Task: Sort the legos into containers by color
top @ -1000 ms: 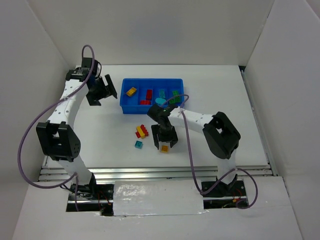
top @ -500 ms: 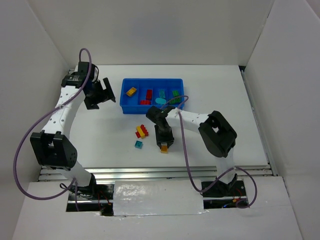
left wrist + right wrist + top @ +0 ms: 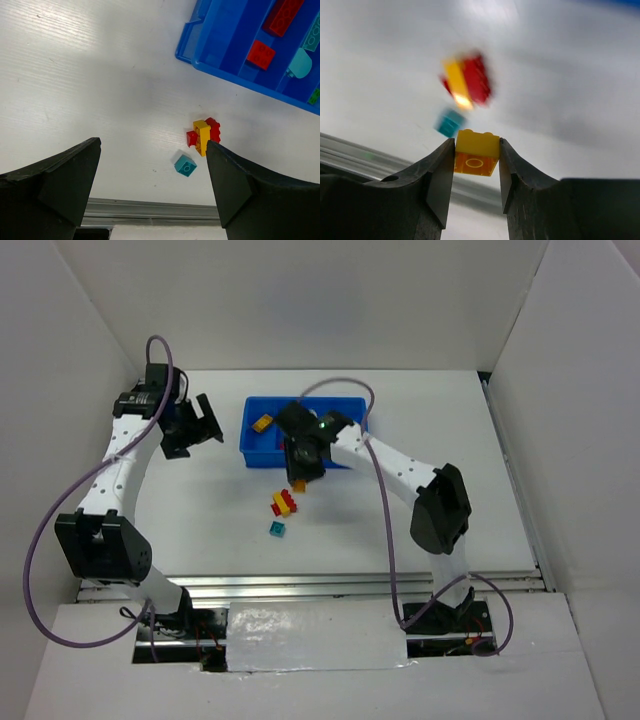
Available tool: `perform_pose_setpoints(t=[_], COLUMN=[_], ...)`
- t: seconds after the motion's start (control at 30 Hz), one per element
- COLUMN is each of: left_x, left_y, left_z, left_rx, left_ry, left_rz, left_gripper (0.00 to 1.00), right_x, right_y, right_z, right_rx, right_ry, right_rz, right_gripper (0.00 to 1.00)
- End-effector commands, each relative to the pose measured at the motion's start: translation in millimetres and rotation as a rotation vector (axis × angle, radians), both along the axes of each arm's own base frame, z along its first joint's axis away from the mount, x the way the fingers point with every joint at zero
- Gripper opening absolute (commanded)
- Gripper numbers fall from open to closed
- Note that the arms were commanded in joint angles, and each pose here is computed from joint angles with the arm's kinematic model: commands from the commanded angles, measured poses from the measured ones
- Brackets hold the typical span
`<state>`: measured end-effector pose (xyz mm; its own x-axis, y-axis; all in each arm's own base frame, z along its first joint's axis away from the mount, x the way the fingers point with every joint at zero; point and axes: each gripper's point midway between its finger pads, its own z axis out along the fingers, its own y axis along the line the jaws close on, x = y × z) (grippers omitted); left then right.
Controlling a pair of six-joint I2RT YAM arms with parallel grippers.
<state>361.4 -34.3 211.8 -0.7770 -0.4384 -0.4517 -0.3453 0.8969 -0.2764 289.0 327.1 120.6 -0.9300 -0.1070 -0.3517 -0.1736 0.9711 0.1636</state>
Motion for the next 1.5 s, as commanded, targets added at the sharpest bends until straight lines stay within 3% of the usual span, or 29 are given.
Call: perform_pose_setpoints(t=[0.0,0.23,0.33,0.43,0.73,1.0,1.07,1.1,1.23,1.3,1.37,1.47], left_x=[1.2,-2.6,-5.4,-11.4,-17.2,-11.7,-12.5,-12.5,-12.2,-11.1,-9.3,-6.6], left_y=[8.6,20.1,14.5,13.7,11.9,8.3,8.4,8.7,8.9,8.3,6.0,7.9], left_z=[7.8,5.9,1.5,-4.9,-14.7,-12.5,-12.7,-12.8,-11.6,-11.1,-10.6,-8.1], left_rx=[0.019,-0.008,-0.036,-0.04,-0.048,-0.062,-0.061,-0.059,-0.053,-0.058,-0.068,-0.061], left_ry=[-0.023,-0.012,-0.009,0.001,0.021,0.001,0.003,0.003,-0.001,-0.003,-0.003,-0.007], left_rz=[0.009,0.042,0.03,0.03,0.024,0.002,-0.001,-0.001,-0.006,-0.01,-0.017,-0.012], left_gripper=[0.99,0.99,0.99,1.0,1.0,0.99,1.0,1.0,0.99,0.99,0.99,1.0], right_x=[61.9,178.7,198.1,212.1,233.4,230.7,231.3,231.2,231.1,231.0,230.9,224.1], right_y=[15.7,46.7,51.9,65.1,94.1,110.3,114.5,115.8,117.1,116.7,115.1,108.8], right_z=[59.3,101.0,97.1,110.3,82.3,57.3,54.1,54.1,61.5,72.4,84.9,119.2], right_rx=[0.045,0.26,0.374,0.463,0.548,0.584,0.591,0.594,0.605,0.612,0.616,0.624], right_ry=[-0.203,-0.425,-0.486,-0.576,-0.538,-0.484,-0.471,-0.468,-0.483,-0.499,-0.521,-0.566], right_rz=[0.021,-0.062,-0.036,0.003,-0.021,0.012,0.016,0.021,0.034,0.04,0.051,0.08], right_gripper=[0.0,0.0,0.0,0.0,0.01,0.16,0.24,0.39,0.65,0.85,0.94,0.96])
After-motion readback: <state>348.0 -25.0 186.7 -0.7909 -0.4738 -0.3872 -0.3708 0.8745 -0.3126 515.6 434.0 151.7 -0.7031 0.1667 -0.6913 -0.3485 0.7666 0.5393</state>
